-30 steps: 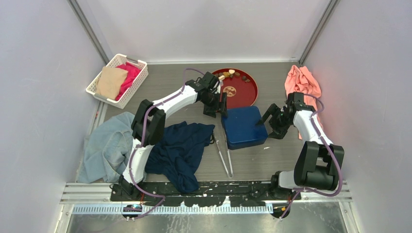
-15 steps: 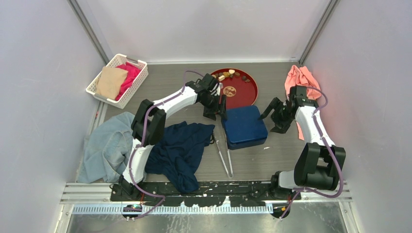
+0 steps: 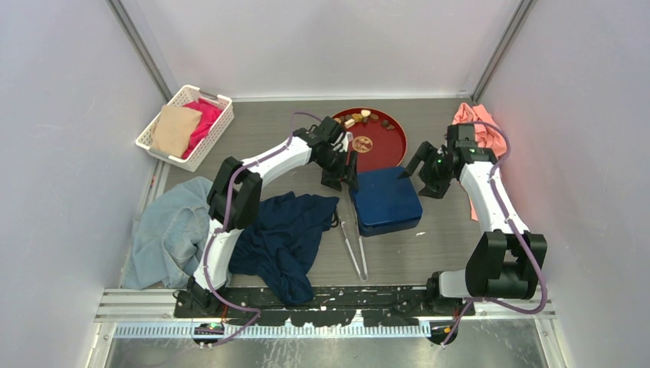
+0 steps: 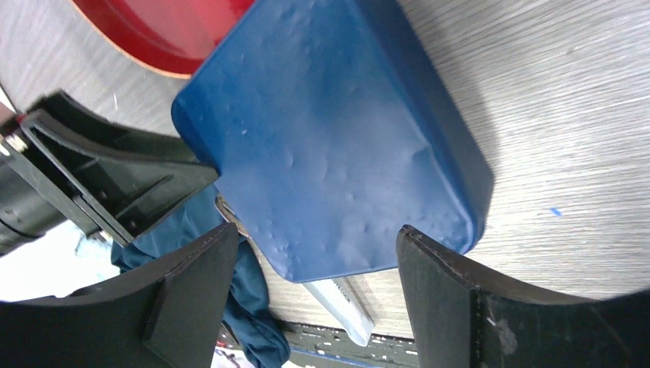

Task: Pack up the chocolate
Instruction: Close the box lid on the packing box.

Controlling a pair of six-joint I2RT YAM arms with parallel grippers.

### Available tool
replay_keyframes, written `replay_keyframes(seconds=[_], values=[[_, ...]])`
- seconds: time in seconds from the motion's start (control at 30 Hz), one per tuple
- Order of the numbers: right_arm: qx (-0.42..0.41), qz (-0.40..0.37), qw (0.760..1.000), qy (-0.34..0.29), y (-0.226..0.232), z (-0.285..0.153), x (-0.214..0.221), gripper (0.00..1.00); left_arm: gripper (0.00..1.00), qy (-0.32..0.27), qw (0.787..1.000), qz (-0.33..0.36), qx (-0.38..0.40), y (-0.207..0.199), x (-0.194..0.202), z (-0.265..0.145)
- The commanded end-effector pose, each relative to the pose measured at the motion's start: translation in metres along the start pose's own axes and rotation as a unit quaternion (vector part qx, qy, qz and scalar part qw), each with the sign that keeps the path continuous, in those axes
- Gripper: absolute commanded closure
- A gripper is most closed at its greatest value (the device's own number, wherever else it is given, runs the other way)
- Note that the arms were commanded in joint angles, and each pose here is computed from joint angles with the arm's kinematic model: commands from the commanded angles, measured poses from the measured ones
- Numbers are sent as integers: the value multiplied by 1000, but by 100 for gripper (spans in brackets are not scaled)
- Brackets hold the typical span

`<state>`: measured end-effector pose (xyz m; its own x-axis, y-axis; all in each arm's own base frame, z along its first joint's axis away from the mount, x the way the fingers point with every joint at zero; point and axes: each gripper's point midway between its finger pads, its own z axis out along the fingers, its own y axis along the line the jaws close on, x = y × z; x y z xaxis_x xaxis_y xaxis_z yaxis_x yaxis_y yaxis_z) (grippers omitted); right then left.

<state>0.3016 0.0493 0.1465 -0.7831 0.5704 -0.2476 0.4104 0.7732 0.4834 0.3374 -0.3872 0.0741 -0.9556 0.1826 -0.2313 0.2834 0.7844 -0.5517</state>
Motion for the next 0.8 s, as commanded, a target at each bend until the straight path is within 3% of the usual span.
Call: replay_keyframes(seconds=[0.0,0.17,0.4,0.63,0.77], values=[[2,-23,1000,17,7,6,22,21,38,-5,1000,18,25,-13,-7,-8],[77,-22,996,35,-27,11,41,32,38,-6,999,20,32,-17,-9,-9],[135,-6,986,97,-63,20,77,40,38,-6,999,24,37,-22,-11,-13],[154,-13,983,100,-64,20,69,43,37,-14,998,33,46,-30,-16,-22],[106,-21,993,48,-33,3,42,42,37,-3,999,31,44,-27,-13,-17]])
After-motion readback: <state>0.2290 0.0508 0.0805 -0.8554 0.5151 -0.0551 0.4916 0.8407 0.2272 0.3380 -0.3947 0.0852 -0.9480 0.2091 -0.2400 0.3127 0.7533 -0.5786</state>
